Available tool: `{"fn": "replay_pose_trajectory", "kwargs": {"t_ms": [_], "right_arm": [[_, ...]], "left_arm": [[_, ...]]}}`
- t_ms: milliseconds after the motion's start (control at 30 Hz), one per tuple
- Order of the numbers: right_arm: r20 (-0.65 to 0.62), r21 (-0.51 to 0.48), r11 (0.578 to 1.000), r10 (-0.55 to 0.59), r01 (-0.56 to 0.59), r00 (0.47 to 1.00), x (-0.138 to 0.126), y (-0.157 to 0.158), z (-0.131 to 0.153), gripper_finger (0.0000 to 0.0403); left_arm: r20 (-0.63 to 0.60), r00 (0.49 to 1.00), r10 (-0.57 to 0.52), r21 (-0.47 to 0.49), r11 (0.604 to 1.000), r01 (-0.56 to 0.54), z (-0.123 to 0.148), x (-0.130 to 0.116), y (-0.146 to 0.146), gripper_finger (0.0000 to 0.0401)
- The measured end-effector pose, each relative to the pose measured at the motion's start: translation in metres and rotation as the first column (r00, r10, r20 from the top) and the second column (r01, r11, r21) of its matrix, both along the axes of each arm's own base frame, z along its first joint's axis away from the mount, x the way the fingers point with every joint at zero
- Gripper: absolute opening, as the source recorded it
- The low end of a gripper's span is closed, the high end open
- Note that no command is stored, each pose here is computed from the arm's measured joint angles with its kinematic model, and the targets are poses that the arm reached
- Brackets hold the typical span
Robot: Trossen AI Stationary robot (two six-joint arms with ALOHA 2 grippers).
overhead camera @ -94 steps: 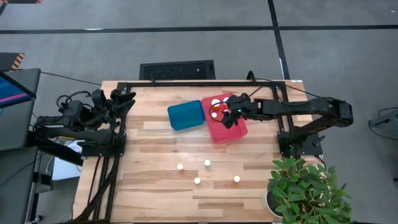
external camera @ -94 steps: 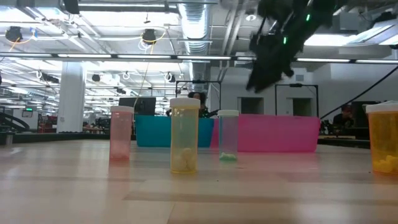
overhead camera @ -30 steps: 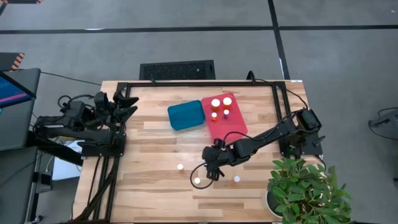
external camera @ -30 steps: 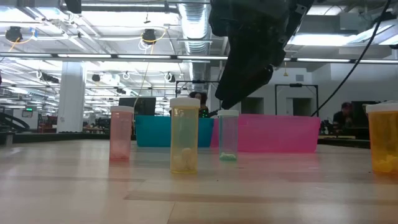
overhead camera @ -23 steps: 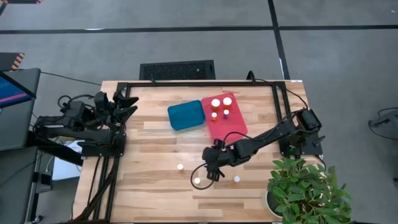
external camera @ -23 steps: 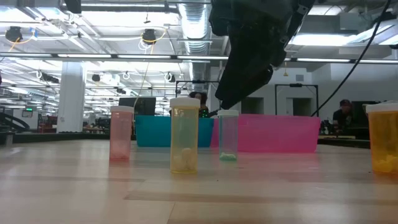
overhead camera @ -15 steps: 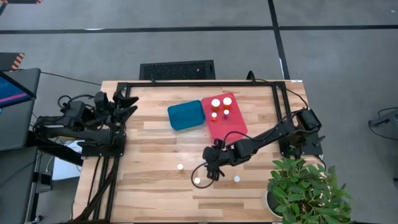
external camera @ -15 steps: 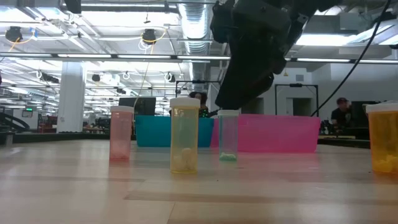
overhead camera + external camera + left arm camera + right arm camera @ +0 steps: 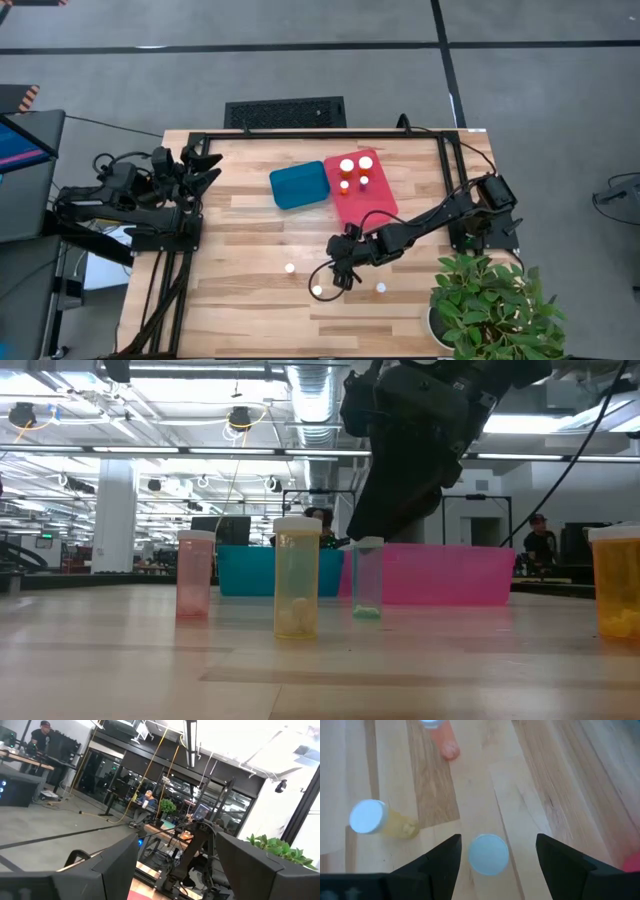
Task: Pick and place medicine bottles into bin by pill shape (circle, oval)
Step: Put the blue pill bottle into the blue bin
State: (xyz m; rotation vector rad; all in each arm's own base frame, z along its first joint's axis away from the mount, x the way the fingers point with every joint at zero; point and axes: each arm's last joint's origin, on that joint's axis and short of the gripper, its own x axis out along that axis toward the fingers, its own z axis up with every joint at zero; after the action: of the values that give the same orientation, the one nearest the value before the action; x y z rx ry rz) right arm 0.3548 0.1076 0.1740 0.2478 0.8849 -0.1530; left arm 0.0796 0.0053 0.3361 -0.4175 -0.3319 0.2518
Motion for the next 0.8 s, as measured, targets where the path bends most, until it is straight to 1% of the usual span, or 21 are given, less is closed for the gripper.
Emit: {"fn": "replay_pose_trajectory", "kwargs": {"t_ms": [500, 600, 667, 733, 800], "right_arm": [[0.003, 0.009, 1.000, 0.009, -0.009, 1.000, 0.000, 0.000, 0.000, 0.0265], [0.000, 0.017, 1.000, 0.010, -0.010, 1.000, 0.005, 0.002, -0.009, 0.0265], [-0.025, 0.028, 0.999, 0.019, -0.019, 1.000, 0.004, 0.002, -0.013, 0.0265], [0.006, 0.052, 0.999, 0.011, -0.012, 1.000, 0.011, 0.005, -0.015, 0.0265], [-0.025, 0.051, 0.999, 0.007, -0.005, 1.000, 0.009, 0.002, -0.018, 0.0265]], "left_arm": [[0.000, 1.000, 0.000, 0.000, 1.000, 0.000, 0.000, 0.000, 0.000, 0.0259], [0.000, 1.000, 0.000, 0.000, 1.000, 0.000, 0.000, 0.000, 0.000, 0.0259], [0.000, 1.000, 0.000, 0.000, 1.000, 0.000, 0.000, 0.000, 0.000, 0.0259], [0.000, 1.000, 0.000, -0.001, 1.000, 0.000, 0.000, 0.000, 0.000, 0.0259], [0.000, 1.000, 0.000, -0.001, 1.000, 0.000, 0.000, 0.000, 0.000, 0.0259]]}}
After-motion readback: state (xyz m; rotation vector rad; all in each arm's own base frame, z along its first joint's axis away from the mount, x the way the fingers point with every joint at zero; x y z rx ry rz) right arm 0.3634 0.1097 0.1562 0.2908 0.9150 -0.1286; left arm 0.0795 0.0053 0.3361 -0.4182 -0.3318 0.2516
